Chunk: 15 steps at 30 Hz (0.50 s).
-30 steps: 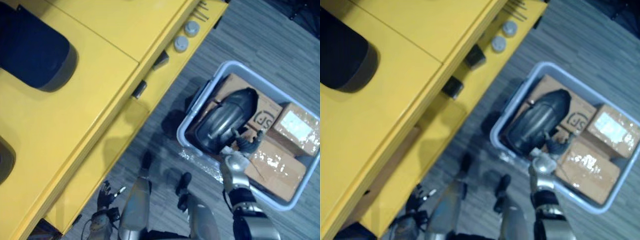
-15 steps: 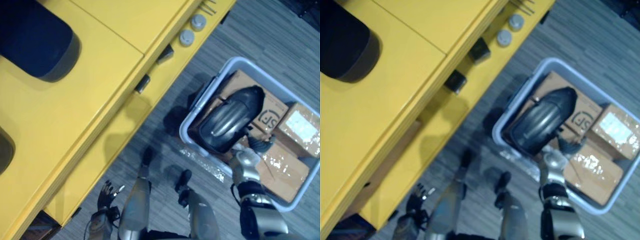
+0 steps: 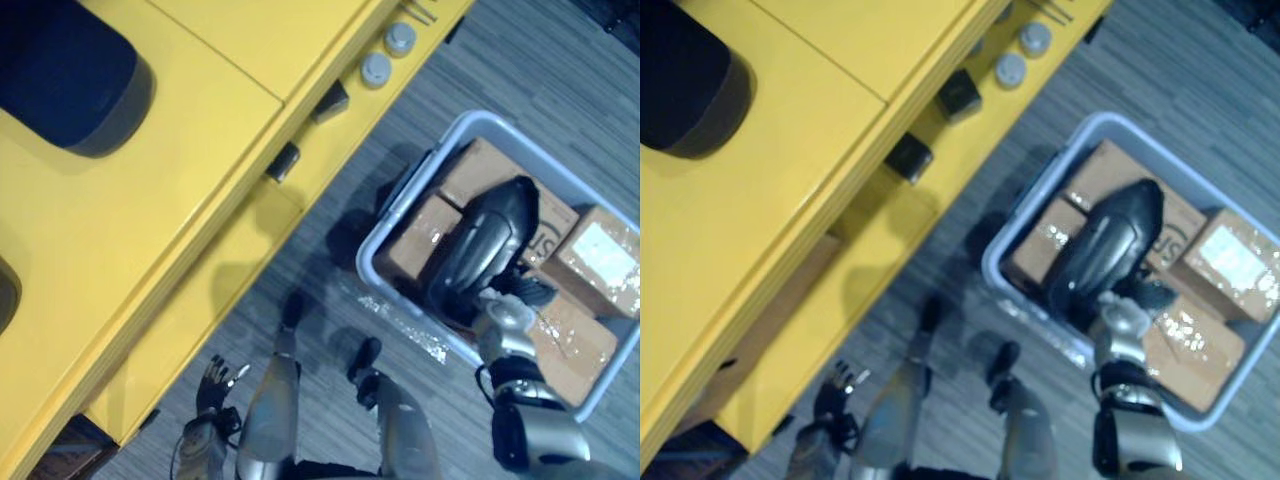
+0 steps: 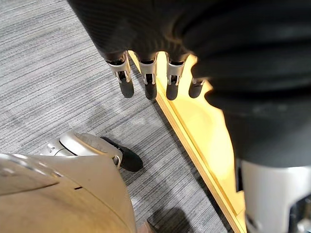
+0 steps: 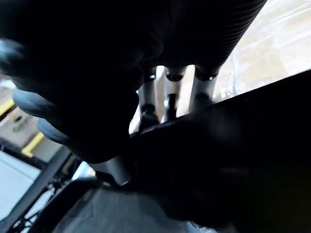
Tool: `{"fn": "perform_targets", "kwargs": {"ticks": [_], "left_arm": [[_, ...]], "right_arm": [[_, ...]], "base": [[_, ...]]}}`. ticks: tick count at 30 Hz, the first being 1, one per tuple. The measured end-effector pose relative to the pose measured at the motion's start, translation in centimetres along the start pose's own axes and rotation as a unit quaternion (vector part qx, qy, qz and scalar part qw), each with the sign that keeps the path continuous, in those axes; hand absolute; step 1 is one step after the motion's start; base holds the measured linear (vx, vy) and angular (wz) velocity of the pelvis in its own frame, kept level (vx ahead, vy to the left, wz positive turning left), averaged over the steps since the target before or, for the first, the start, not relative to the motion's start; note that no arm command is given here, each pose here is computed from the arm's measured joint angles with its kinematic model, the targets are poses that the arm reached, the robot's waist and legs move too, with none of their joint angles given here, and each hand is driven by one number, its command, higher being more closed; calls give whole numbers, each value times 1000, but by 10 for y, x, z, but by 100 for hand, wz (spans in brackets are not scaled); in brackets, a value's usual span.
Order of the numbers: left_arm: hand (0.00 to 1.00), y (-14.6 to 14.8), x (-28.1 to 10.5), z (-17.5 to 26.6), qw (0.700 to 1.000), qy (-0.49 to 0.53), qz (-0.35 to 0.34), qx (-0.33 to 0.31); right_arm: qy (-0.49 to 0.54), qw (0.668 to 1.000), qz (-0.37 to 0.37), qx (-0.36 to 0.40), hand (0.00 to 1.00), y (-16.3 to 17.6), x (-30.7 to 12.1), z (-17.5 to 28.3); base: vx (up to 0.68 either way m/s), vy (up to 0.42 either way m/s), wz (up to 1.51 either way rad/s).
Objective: Walk over and take plastic housings, then place them on the shelf
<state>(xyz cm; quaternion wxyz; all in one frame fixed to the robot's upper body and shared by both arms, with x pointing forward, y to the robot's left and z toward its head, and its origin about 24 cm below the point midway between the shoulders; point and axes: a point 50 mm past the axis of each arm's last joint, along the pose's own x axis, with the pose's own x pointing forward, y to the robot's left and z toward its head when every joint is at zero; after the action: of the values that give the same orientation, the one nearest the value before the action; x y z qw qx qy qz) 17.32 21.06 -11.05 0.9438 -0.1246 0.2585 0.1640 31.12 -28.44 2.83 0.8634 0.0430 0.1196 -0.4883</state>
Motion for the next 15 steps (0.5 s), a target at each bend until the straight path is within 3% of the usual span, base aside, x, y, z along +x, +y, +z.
{"fn": "perform_targets", "kwargs": {"ticks": [11,15], "left_arm": [[0,-4,1,11,999,-38,-13,8],[0,-37,2,40,988,-106,-112,24]], "right_arm": [[-22,998,0,-57,100,1,1,4],[-32,997,-3,-72,100,-6,3,3]], "base": [[-1,-1,0],[1,0,3]]}}
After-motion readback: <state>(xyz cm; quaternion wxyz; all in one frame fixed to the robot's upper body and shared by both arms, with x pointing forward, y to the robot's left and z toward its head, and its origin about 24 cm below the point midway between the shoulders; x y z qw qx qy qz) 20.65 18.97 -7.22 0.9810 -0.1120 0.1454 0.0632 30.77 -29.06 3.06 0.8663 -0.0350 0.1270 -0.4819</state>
